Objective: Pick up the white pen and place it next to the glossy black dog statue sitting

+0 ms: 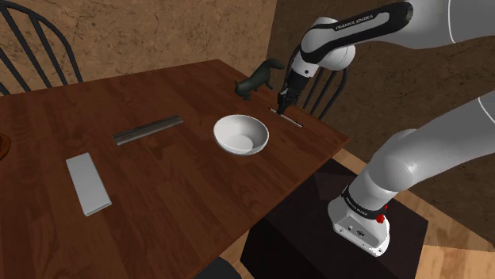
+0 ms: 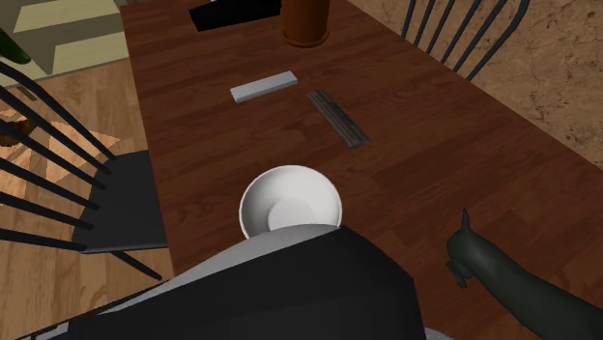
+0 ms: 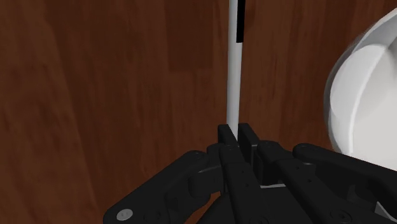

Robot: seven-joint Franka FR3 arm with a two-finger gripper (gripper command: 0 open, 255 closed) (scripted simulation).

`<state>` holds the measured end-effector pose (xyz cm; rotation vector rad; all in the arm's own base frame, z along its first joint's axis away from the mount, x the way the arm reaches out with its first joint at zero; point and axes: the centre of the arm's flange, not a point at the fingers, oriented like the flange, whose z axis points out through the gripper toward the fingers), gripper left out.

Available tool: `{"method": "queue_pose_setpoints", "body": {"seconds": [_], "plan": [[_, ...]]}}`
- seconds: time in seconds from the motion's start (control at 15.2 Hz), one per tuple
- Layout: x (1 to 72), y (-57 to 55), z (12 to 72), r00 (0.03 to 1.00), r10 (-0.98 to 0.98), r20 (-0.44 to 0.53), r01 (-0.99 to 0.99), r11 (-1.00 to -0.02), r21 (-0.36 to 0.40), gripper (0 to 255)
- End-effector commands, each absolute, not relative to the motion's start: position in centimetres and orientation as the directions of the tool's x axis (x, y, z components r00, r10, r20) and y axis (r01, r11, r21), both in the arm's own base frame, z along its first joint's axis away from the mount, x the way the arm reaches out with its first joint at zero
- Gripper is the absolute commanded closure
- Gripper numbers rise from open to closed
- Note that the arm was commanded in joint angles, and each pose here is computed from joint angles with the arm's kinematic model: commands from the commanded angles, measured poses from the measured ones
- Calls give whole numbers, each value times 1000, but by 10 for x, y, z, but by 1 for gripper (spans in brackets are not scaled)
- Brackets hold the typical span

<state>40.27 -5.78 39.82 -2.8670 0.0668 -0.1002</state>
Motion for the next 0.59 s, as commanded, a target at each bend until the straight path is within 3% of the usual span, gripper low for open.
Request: {"method": "queue_pose_setpoints", "body": {"seconds": [0.0, 0.53], "plan": [[401, -60, 387, 997, -55, 63, -36, -962, -270, 255], [401, -60, 350, 997, -55, 63, -36, -962, -270, 255]]}}
